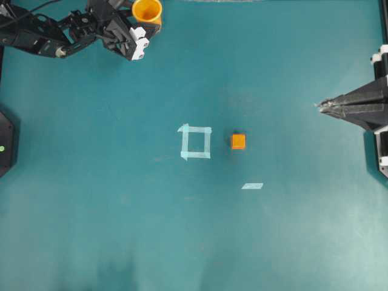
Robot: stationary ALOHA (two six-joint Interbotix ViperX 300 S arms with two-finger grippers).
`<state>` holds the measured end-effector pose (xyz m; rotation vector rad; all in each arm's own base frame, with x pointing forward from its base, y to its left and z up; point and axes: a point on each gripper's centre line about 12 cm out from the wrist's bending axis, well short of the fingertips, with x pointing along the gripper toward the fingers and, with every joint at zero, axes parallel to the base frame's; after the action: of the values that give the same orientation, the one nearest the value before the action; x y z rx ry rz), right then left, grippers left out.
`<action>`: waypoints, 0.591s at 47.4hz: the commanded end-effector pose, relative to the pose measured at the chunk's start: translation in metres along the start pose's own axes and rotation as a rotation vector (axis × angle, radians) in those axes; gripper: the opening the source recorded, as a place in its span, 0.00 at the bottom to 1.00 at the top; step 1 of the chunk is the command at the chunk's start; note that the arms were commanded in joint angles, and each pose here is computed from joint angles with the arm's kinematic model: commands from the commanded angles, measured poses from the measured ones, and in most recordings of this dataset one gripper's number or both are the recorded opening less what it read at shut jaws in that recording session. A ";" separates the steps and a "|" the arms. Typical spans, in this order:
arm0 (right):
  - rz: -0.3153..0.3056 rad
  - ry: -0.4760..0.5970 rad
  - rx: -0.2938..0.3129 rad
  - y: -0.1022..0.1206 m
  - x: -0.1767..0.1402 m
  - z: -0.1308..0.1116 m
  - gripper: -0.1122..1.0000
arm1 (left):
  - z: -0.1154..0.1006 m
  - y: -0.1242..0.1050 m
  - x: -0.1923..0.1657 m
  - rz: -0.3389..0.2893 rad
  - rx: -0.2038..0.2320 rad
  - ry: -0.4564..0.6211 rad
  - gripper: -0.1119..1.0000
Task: Move the cup backward with left arm.
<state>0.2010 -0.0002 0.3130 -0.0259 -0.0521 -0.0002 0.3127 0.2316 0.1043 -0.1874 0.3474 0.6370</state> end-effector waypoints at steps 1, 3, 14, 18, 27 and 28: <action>-0.002 -0.034 -0.003 -0.001 0.002 0.014 0.10 | 0.013 0.001 0.002 0.002 -0.002 -0.040 0.68; -0.001 -0.034 -0.002 0.000 0.002 0.014 0.10 | 0.013 0.001 0.002 0.002 -0.002 -0.040 0.68; -0.001 -0.032 -0.002 0.000 0.002 0.013 0.10 | 0.012 0.002 0.001 0.004 -0.003 -0.037 0.68; -0.001 -0.034 -0.003 0.000 0.002 0.014 0.10 | 0.012 0.003 0.001 0.005 -0.002 -0.039 0.68; -0.002 -0.034 -0.002 -0.001 0.002 0.014 0.10 | 0.011 0.003 0.001 0.005 -0.003 -0.037 0.68; -0.001 -0.034 -0.002 0.000 0.002 0.014 0.10 | 0.011 0.003 0.001 0.006 -0.005 -0.037 0.68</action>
<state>0.2007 -0.0002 0.3133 -0.0259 -0.0537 -0.0002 0.3117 0.2331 0.1051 -0.1859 0.3446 0.6412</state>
